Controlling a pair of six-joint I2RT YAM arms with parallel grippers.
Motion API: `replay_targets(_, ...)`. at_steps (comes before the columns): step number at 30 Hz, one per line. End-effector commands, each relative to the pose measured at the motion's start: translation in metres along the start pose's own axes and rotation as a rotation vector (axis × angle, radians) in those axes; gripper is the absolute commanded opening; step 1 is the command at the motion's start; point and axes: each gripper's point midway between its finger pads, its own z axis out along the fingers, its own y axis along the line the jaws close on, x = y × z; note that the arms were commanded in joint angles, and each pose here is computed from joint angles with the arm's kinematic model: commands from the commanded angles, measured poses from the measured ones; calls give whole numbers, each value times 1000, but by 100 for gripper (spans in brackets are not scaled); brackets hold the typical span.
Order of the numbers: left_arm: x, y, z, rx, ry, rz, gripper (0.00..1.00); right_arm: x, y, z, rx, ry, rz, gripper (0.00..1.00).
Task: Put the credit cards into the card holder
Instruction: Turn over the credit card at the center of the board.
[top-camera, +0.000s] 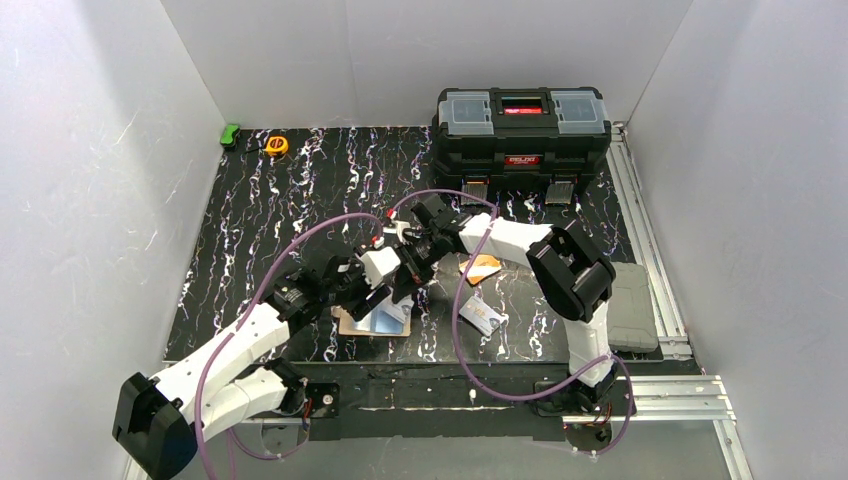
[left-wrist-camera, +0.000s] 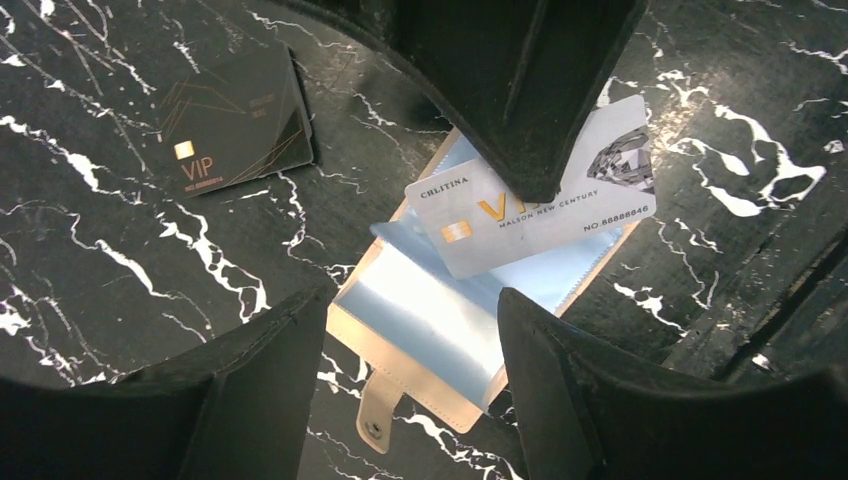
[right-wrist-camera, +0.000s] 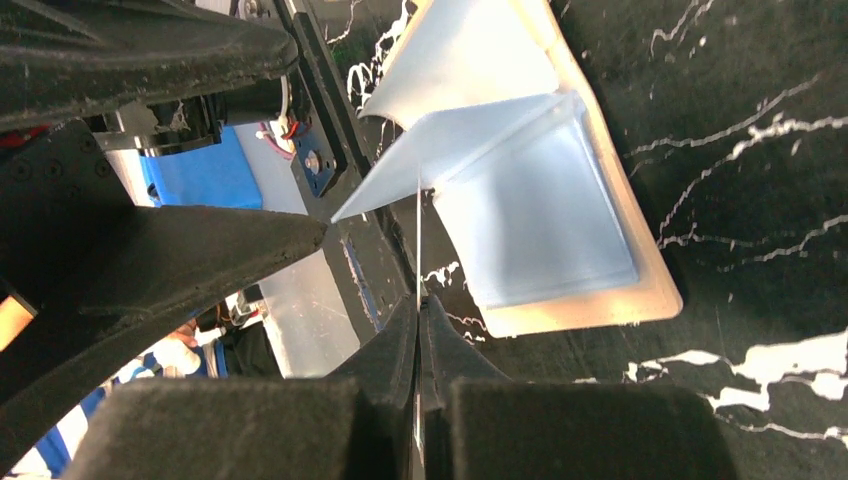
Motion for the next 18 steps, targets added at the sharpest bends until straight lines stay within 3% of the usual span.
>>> replay_targets(1, 3, 13, -2, -70, 20, 16, 62, -15, 10, 6, -15, 4, -24, 1)
replay_targets(9, 41, 29, -4, -165, 145, 12, 70, -20, -3, 18, 19, 32, 17, 1)
replay_targets(18, 88, 33, 10, -80, 273, -100, 79, -11, -15, 20, 59, 48, 43, 1)
